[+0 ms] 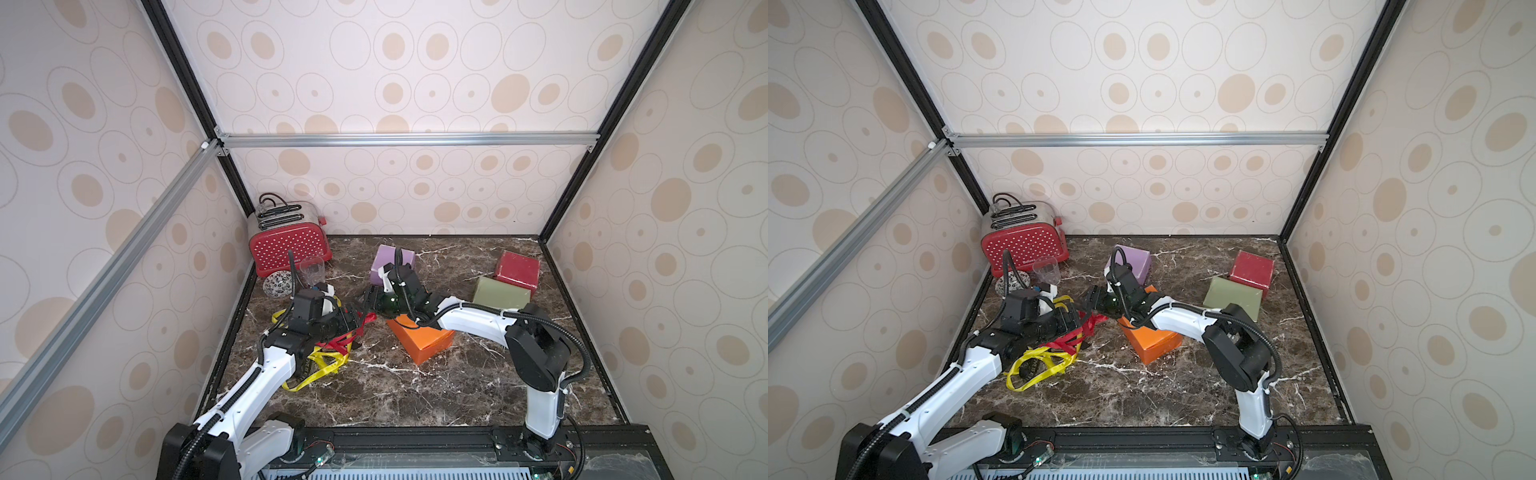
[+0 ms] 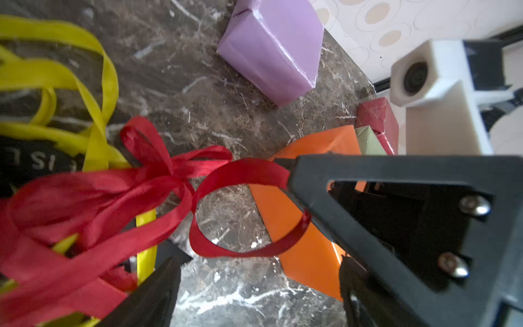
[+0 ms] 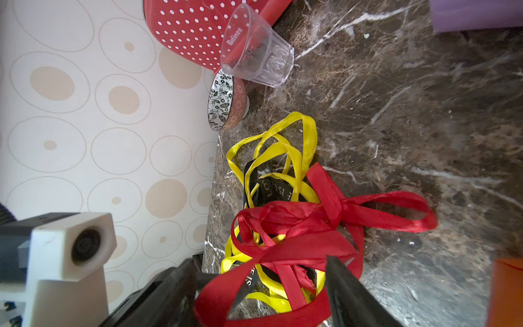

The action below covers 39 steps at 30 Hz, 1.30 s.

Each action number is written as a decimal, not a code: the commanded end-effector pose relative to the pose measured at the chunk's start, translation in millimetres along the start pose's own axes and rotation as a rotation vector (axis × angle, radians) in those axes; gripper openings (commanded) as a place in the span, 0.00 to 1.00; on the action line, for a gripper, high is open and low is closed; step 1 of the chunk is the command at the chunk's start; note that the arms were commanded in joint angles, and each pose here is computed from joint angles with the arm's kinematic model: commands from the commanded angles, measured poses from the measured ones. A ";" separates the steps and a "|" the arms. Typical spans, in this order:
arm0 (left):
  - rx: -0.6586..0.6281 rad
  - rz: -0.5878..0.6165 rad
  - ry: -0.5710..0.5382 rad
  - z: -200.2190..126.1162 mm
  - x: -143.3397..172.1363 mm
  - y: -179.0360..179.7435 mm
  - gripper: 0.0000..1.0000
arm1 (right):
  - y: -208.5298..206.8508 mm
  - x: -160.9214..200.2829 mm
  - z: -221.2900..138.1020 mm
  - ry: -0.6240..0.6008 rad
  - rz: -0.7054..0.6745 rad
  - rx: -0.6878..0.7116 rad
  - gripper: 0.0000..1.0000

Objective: Untie the ribbon bows on the gift boxes
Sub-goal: Place the ribbon at the center of the board.

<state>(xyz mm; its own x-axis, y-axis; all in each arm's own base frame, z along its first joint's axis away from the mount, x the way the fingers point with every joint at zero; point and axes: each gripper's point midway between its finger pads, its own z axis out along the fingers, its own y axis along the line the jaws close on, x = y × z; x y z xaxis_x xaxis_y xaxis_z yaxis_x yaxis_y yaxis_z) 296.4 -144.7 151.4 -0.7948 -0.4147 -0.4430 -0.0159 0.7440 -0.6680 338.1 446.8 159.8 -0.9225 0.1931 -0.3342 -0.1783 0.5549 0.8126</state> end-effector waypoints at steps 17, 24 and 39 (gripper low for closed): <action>-0.421 -0.022 -0.122 -27.1 -9.2 69.7 0.00 | 29.9 0.8 -21.8 0.009 0.000 -0.076 0.76; -0.603 0.001 -0.198 -65.3 -18.8 89.8 0.69 | 27.3 -5.4 -50.7 -0.007 -0.027 -0.070 0.80; -0.622 0.157 -0.295 -117.2 -78.4 40.6 0.99 | -104.1 -95.3 -293.6 -0.632 -0.177 0.521 0.88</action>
<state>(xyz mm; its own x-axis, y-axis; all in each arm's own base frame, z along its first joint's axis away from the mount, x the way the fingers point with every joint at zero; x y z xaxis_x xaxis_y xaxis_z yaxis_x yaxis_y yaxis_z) 288.4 -34.7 207.8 -0.6393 -0.3893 -0.6631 -0.3225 0.9186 -0.2284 344.3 193.1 265.9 -0.5891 0.4265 -0.6863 -0.1304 0.7880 0.6017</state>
